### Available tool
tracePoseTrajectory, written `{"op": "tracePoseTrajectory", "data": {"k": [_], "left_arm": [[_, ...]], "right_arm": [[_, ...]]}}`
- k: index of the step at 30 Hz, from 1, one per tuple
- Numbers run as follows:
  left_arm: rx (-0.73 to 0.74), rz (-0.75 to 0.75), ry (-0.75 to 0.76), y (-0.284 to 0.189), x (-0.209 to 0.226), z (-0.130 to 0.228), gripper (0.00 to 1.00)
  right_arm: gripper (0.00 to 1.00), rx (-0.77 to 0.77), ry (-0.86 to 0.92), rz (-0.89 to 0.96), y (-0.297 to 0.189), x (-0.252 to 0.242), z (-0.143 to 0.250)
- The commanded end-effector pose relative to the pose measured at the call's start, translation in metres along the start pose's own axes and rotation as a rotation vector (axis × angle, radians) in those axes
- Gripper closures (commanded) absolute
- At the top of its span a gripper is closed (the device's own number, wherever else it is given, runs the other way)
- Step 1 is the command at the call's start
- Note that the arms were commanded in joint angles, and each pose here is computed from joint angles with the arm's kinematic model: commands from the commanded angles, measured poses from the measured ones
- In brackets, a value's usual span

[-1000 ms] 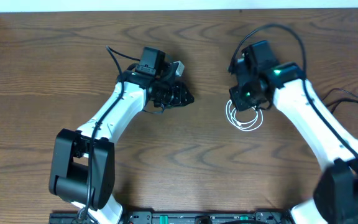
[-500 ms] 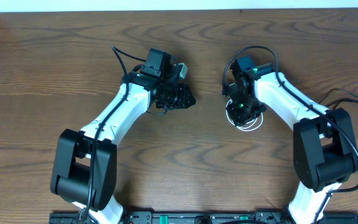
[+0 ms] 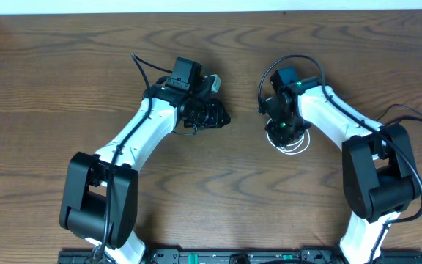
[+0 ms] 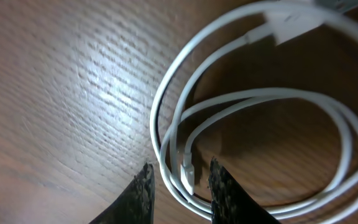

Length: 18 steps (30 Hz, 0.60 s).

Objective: Untangle cables

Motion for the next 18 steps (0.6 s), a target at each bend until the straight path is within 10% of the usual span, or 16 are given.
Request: {"op": "tracePoseTrajectory", "data": {"k": [1, 8, 18], "left_arm": [[-0.018, -0.007, 0.016, -0.005, -0.003, -0.005, 0.68], [-0.015, -0.007, 0.014, -0.005, -0.003, -0.004, 0.68], [-0.015, -0.007, 0.014, -0.005, -0.003, -0.004, 0.68]], "right_arm": [[0.75, 0.025, -0.045, 0.003, 0.013, 0.0, 0.009], [0.99, -0.015, -0.025, 0.009, 0.026, -0.002, 0.007], [0.99, -0.107, -0.011, -0.009, -0.013, 0.005, -0.012]]}}
Point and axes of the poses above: each gripper's point midway between its finger pads, its own y axis out along the fingers, its own x axis along the line the jaws close on, z = x × y, the point moved 2 cm from there along -y, back along the fingers, and after that the axes turned 8 degrees about y, right-handed, at the moved point
